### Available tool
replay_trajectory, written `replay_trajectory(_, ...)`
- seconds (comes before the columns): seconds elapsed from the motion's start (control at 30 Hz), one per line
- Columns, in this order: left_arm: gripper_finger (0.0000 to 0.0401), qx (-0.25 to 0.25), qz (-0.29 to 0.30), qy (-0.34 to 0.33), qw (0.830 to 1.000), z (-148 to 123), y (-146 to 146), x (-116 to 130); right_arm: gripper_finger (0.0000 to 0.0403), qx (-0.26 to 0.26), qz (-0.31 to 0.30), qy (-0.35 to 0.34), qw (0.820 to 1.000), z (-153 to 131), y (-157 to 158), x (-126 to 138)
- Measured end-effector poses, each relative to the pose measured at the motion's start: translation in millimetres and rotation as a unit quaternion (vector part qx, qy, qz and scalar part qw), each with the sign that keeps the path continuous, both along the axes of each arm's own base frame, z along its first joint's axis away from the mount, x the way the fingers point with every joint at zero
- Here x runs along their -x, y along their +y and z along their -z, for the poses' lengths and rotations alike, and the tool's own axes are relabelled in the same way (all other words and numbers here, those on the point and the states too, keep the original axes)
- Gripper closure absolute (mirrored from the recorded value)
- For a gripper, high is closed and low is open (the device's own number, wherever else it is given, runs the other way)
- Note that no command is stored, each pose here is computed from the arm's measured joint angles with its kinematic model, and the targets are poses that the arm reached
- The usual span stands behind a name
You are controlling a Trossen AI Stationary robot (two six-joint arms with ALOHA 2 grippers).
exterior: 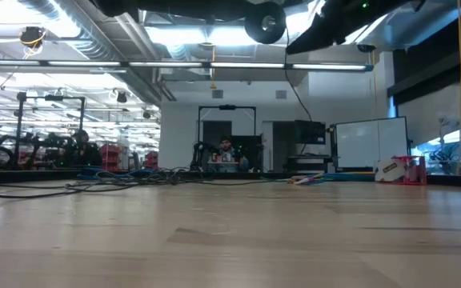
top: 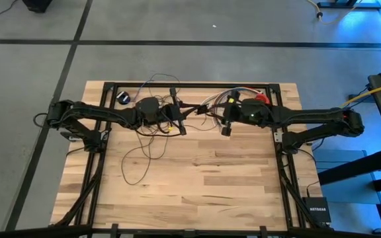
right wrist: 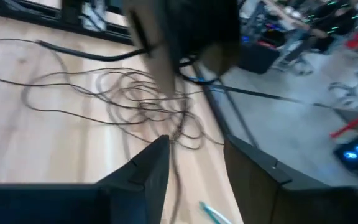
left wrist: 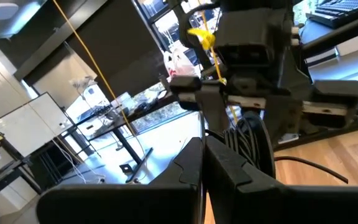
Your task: Coiling cords
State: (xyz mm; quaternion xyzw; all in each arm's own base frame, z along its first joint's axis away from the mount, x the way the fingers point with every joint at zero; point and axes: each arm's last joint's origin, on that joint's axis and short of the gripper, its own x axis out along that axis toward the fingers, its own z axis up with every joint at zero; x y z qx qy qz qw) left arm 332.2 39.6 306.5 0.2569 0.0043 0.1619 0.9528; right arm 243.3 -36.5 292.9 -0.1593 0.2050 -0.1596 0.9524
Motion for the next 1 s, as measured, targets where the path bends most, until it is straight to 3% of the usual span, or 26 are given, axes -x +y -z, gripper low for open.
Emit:
replay_trajectory(0.27, 0.0396, -0.01, 0.0, 0.009, 1.0, 1, -1, 0, 0.0244, 0.084, 0.035, -0.027, 0.995, -25, 0, 24)
replay_trajectory(0.53, 0.0396, -0.013, 0.0, 0.015, 1.0, 2, -1, 0, 0.0244, 0.04, -0.118, -0.062, 0.99, -31, 9, 27)
replay_trajectory(0.7, 0.0396, -0.023, 0.049, 0.029, 0.998, 4, -3, -1, 0.0244, 0.095, -0.072, -0.092, 0.988, -37, 5, 19)
replay_trajectory(0.87, 0.0396, -0.025, 0.061, 0.029, 0.997, 4, -4, -1, 0.0244, 0.105, -0.138, -0.094, 0.98, -35, 8, 12)
replay_trajectory(1.0, 0.0396, -0.025, 0.062, 0.029, 0.997, 4, -4, -1, 0.0244, 0.102, -0.146, -0.088, 0.98, -30, 7, 5)
